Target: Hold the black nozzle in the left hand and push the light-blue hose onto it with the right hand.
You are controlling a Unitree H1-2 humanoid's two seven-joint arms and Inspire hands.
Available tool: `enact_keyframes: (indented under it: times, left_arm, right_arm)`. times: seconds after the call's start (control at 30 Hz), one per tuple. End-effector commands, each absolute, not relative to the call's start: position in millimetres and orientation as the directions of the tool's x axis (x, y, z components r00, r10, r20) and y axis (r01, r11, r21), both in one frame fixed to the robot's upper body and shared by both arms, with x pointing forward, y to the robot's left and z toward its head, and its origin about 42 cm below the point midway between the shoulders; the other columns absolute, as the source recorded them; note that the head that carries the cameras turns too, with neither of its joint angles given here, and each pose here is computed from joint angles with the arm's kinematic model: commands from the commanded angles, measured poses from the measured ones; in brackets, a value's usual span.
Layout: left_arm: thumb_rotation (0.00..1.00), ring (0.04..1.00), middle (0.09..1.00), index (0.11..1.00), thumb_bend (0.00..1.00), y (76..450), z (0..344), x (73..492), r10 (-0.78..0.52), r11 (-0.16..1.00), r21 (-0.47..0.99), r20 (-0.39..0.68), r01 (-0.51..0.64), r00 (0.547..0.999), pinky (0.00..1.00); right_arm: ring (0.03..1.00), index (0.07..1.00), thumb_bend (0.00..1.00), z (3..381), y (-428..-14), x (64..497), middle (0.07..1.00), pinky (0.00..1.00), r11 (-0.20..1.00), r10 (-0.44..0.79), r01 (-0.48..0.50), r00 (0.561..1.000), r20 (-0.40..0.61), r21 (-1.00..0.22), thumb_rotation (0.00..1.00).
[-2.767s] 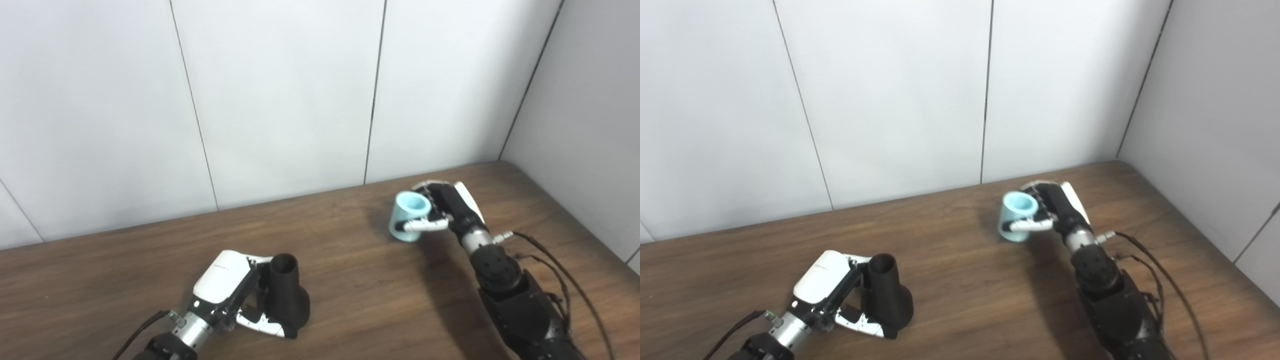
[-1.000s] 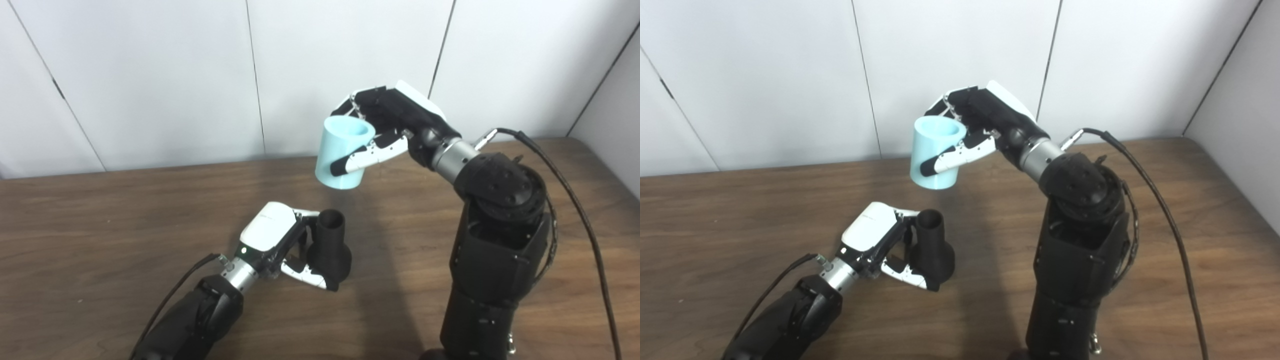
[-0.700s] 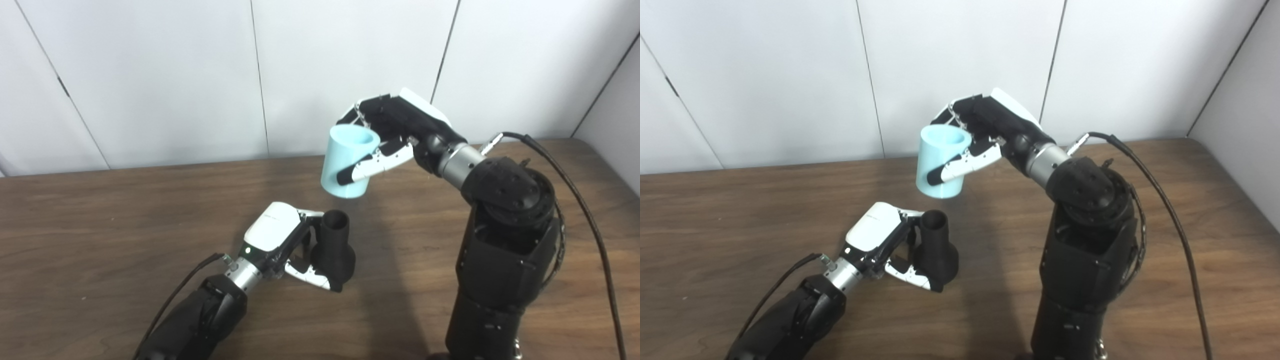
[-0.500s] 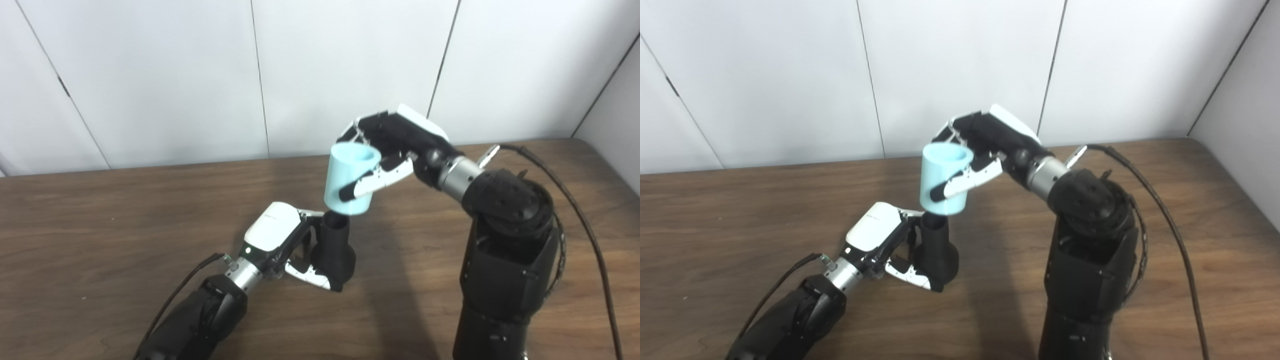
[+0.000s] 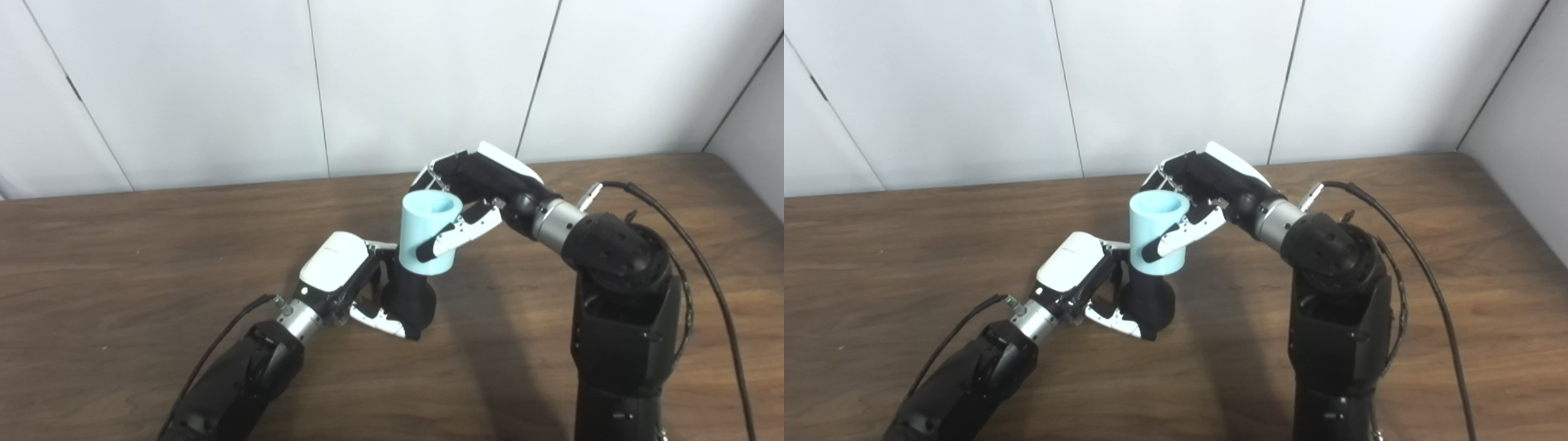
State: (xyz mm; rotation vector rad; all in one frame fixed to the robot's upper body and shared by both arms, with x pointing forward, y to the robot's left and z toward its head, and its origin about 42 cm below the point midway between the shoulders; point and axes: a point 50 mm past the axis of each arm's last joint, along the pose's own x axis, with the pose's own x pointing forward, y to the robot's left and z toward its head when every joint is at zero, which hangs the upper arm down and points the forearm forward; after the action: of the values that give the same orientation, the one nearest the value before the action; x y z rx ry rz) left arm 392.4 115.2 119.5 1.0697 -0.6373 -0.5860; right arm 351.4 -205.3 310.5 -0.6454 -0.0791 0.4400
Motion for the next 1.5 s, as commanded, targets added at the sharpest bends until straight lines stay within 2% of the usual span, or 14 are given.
enact_keyframes:
  times: [0.0, 0.27, 0.33, 0.43, 0.57, 0.63, 0.67, 0.73, 0.9, 0.93, 1.17, 1.33, 1.4, 1.47]
  left_arm:
    - [0.0, 0.329, 0.472, 0.482, 0.53, 122.9, 58.4, 352.5, -0.71, 0.259, 0.921, -0.022, 0.29, 0.704, 0.25]
    - [0.0, 0.334, 0.394, 0.497, 0.52, 122.7, 58.2, 351.9, -0.708, 0.257, 0.923, -0.022, 0.286, 0.706, 0.25]
    - [0.0, 0.331, 0.456, 0.485, 0.53, 122.6, 58.0, 351.4, -0.707, 0.261, 0.922, -0.021, 0.288, 0.707, 0.25]
    - [0.0, 0.326, 0.471, 0.482, 0.53, 122.3, 58.0, 351.0, -0.706, 0.262, 0.92, -0.024, 0.293, 0.708, 0.24]
    - [0.0, 0.319, 0.472, 0.482, 0.53, 123.0, 57.3, 352.3, -0.706, 0.259, 0.92, -0.028, 0.295, 0.708, 0.24]
    - [0.0, 0.324, 0.408, 0.492, 0.52, 123.8, 56.8, 353.2, -0.706, 0.257, 0.919, -0.032, 0.298, 0.707, 0.23]
    - [0.0, 0.324, 0.439, 0.487, 0.52, 124.1, 56.6, 353.6, -0.706, 0.256, 0.919, -0.033, 0.299, 0.707, 0.23]
    - [0.0, 0.336, 0.403, 0.495, 0.52, 124.6, 56.1, 354.2, -0.707, 0.253, 0.92, -0.035, 0.299, 0.707, 0.25]
    - [0.0, 0.33, 0.391, 0.495, 0.52, 124.7, 55.6, 355.2, -0.708, 0.245, 0.922, -0.041, 0.3, 0.705, 0.24]
    - [0.0, 0.331, 0.431, 0.489, 0.52, 124.4, 55.6, 355.2, -0.708, 0.243, 0.922, -0.042, 0.3, 0.705, 0.24]
    - [0.0, 0.328, 0.472, 0.482, 0.53, 122.3, 56.1, 355.2, -0.707, 0.247, 0.92, -0.043, 0.304, 0.706, 0.24]
    - [0.0, 0.331, 0.472, 0.482, 0.53, 122.6, 55.9, 355.0, -0.705, 0.245, 0.92, -0.046, 0.305, 0.708, 0.25]
    - [0.0, 0.334, 0.408, 0.492, 0.52, 123.3, 55.9, 354.8, -0.704, 0.246, 0.921, -0.045, 0.303, 0.709, 0.25]
    - [0.0, 0.336, 0.397, 0.495, 0.52, 124.1, 56.3, 354.7, -0.704, 0.246, 0.921, -0.045, 0.302, 0.709, 0.25]
  right_arm:
    - [0.398, 0.486, 0.53, 310.6, -202.8, 353.9, 0.456, 0.32, 0.702, 0.429, -0.369, 0.902, -0.052, -0.61, 0.0]
    - [0.376, 0.49, 0.53, 314.3, -202.5, 361.7, 0.443, 0.3, 0.734, 0.437, -0.351, 0.899, 0.01, -0.581, 0.0]
    - [0.38, 0.491, 0.53, 321.8, -202.0, 362.7, 0.444, 0.31, 0.755, 0.427, -0.333, 0.903, 0.038, -0.565, 0.0]
    - [0.324, 0.489, 0.53, 332.8, -201.6, 365.2, 0.416, 0.25, 0.785, 0.419, -0.317, 0.904, 0.079, -0.532, 0.0]
    - [0.327, 0.486, 0.53, 353.9, -205.4, 367.3, 0.421, 0.25, 0.815, 0.389, -0.27, 0.911, 0.138, -0.513, 0.0]
    - [0.337, 0.486, 0.53, 364.3, -206.8, 368.4, 0.43, 0.26, 0.828, 0.37, -0.246, 0.915, 0.162, -0.504, 0.0]
    - [0.329, 0.487, 0.53, 369.4, -207.8, 369.2, 0.428, 0.25, 0.833, 0.362, -0.235, 0.916, 0.173, -0.5, 0.0]
    - [0.289, 0.492, 0.53, 380.8, -210.6, 369.9, 0.418, 0.21, 0.842, 0.34, -0.205, 0.92, 0.194, -0.5, 0.0]
    - [0.228, 0.495, 0.53, 397.2, -215.7, 368.6, 0.395, 0.15, 0.834, 0.329, -0.183, 0.922, 0.204, -0.521, 0.0]
    - [0.227, 0.495, 0.53, 398.7, -216.2, 367.9, 0.395, 0.15, 0.832, 0.329, -0.181, 0.922, 0.202, -0.525, 0.0]
    - [0.303, 0.494, 0.53, 400.0, -215.8, 363.2, 0.422, 0.22, 0.788, 0.368, -0.214, 0.915, 0.163, -0.577, 0.0]
    - [0.424, 0.481, 0.53, 386.8, -218.4, 364.5, 0.476, 0.36, 0.734, 0.458, -0.293, 0.879, 0.129, -0.613, 0.0]
    - [0.441, 0.479, 0.53, 382.6, -219.7, 365.6, 0.483, 0.39, 0.72, 0.489, -0.314, 0.862, 0.132, -0.619, 0.0]
    - [0.438, 0.479, 0.53, 380.0, -219.8, 366.3, 0.482, 0.39, 0.707, 0.508, -0.32, 0.85, 0.138, -0.631, 0.0]
